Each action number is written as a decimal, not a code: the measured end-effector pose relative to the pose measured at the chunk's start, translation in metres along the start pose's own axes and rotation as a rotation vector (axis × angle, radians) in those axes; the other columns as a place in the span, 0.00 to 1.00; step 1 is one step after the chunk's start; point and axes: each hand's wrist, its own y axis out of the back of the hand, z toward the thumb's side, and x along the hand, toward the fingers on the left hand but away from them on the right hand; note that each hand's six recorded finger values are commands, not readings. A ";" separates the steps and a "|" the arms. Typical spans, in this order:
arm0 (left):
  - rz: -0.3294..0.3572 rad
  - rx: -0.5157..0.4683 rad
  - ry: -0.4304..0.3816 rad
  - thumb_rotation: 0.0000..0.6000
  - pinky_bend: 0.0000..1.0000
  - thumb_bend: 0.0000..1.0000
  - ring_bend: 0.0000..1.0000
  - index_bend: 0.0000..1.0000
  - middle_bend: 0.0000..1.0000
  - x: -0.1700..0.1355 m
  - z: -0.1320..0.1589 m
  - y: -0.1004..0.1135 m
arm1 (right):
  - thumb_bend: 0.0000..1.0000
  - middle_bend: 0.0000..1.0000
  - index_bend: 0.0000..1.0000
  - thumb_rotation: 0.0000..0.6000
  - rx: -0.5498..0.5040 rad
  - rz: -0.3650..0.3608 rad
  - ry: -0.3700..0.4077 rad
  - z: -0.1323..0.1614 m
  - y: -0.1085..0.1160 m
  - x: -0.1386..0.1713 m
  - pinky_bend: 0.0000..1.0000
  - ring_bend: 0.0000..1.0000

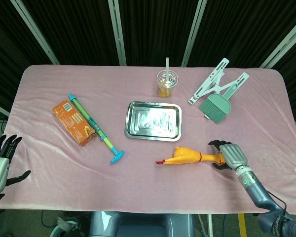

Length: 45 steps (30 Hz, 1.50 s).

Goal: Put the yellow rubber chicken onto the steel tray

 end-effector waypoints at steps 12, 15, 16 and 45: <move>-0.012 -0.006 0.015 1.00 0.00 0.00 0.03 0.11 0.09 -0.003 -0.005 -0.002 | 0.32 0.34 0.41 1.00 -0.008 -0.007 0.028 0.009 -0.008 -0.009 0.42 0.35; -0.015 -0.009 0.017 1.00 0.00 0.00 0.03 0.11 0.09 -0.003 -0.006 -0.002 | 0.35 0.40 0.48 1.00 -0.012 -0.006 0.033 0.011 -0.012 -0.012 0.50 0.41; -0.016 -0.011 0.018 1.00 0.00 0.00 0.03 0.11 0.09 -0.004 -0.006 -0.002 | 0.36 0.43 0.52 1.00 -0.015 -0.007 0.035 0.011 -0.012 -0.012 0.54 0.44; -0.058 -0.218 -0.227 1.00 0.04 0.03 0.10 0.15 0.17 0.034 0.081 -0.002 | 0.40 0.72 0.92 1.00 -0.294 -0.025 0.220 0.035 0.034 0.022 0.85 0.74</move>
